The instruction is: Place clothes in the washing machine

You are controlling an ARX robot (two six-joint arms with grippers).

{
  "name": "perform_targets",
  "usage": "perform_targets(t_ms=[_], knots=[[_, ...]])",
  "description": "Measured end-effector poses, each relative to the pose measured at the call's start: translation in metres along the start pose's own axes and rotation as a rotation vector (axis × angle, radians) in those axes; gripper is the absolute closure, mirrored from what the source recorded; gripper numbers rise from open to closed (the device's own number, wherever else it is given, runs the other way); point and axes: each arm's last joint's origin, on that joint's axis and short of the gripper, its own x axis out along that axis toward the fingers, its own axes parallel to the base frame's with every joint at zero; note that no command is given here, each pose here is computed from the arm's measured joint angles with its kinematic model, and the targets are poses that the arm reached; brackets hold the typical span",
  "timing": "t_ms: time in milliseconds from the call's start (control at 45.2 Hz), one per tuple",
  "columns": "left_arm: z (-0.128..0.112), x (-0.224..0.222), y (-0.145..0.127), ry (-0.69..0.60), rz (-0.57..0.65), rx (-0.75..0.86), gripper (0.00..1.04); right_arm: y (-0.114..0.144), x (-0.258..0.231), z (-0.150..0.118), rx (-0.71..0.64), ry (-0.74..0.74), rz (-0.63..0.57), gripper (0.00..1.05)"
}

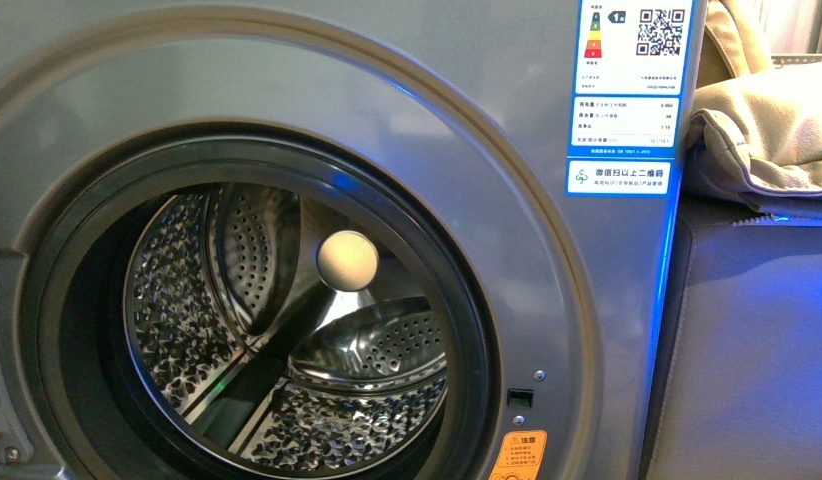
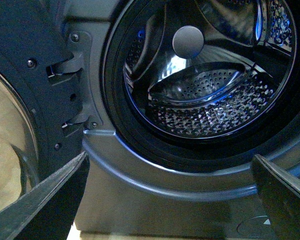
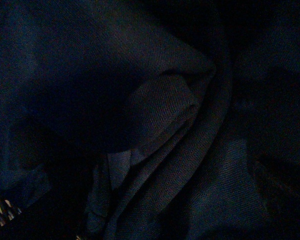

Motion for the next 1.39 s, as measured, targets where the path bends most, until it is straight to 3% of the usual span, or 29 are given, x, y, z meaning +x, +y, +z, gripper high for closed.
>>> perform_targets(t_ms=[575,1304,1393], knots=[[0.0,0.0,0.0,0.0,0.0,0.0,0.07,-0.015,0.052,-0.033,-0.026,0.05,0.01,0.08],[0.0,0.0,0.0,0.0,0.0,0.0,0.07,-0.034,0.075,-0.049,-0.077,0.058,0.021,0.08],[0.0,0.0,0.0,0.0,0.0,0.0,0.07,-0.035,0.075,-0.049,-0.082,0.04,0.005,0.24]])
